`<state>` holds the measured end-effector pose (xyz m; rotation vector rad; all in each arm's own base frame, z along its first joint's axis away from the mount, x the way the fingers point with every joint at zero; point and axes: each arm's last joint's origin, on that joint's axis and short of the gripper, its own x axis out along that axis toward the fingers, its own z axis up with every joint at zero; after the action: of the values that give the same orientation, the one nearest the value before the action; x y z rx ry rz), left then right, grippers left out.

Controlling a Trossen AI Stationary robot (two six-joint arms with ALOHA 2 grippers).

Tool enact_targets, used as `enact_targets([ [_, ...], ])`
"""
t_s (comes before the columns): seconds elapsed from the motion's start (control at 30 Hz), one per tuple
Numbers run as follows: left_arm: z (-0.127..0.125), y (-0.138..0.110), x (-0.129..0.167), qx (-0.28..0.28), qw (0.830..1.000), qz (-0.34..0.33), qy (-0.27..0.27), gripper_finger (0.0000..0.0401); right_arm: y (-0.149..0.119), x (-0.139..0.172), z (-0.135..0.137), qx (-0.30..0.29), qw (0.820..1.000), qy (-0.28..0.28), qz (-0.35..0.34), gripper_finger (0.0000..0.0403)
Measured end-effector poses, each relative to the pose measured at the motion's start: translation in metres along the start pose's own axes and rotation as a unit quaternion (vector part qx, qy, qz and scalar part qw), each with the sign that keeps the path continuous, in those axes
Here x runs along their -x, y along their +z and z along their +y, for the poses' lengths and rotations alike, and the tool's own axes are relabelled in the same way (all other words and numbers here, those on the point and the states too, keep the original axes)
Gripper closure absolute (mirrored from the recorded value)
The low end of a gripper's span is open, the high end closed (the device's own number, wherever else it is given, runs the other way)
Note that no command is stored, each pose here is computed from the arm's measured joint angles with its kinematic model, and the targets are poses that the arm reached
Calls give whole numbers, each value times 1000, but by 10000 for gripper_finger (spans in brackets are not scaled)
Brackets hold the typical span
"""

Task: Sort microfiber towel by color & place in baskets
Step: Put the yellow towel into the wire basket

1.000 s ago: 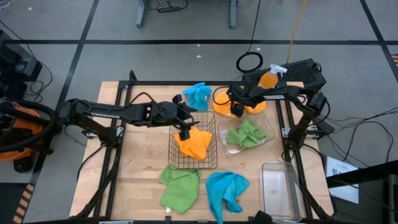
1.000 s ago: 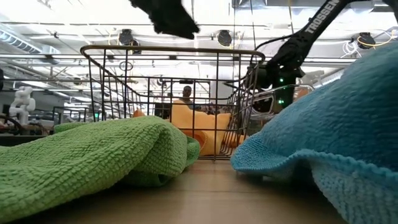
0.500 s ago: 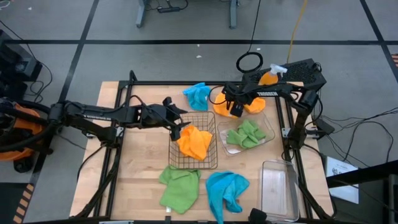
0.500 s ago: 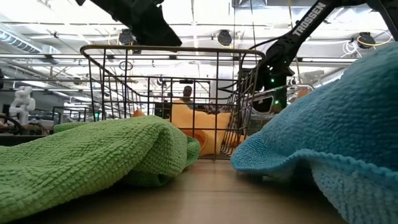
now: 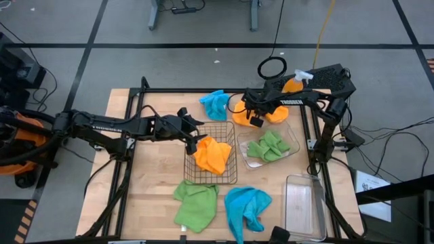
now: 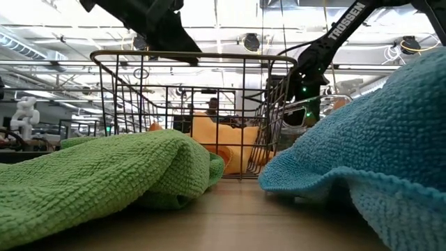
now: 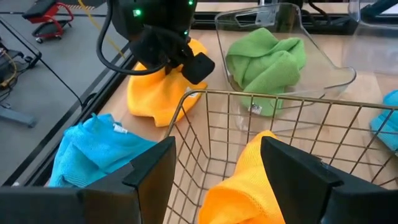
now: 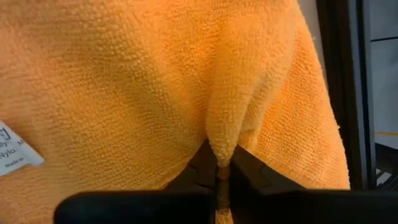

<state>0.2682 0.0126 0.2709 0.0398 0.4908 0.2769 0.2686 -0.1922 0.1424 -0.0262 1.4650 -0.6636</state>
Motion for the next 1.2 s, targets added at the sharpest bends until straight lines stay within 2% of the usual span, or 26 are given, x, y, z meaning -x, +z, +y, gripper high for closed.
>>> enact_targets([
  [0.2, 0, 2, 0, 3, 1000, -12, 0, 162, 1, 16, -7, -9, 1000, -5, -30, 399],
  [0.27, 0, 3, 0, 4, 1000, -16, -1, 162, 0, 30, -12, -18, 998, -7, -52, 399],
  [0.4, 0, 5, -1, 6, 1000, -24, -1, 162, -4, 64, -22, -47, 992, 25, -116, 400],
  [0.7, -5, 10, -19, 2, 997, -72, 1, 162, -22, 138, -26, -62, 963, 82, -251, 402],
  [0.87, -4, 15, -27, 13, 994, -108, 7, 162, -35, 171, -21, -58, 946, 88, -306, 402],
  [1.2, 3, 40, -19, 28, 970, -240, 21, 159, -55, 218, -3, -36, 910, 116, -397, 403],
])
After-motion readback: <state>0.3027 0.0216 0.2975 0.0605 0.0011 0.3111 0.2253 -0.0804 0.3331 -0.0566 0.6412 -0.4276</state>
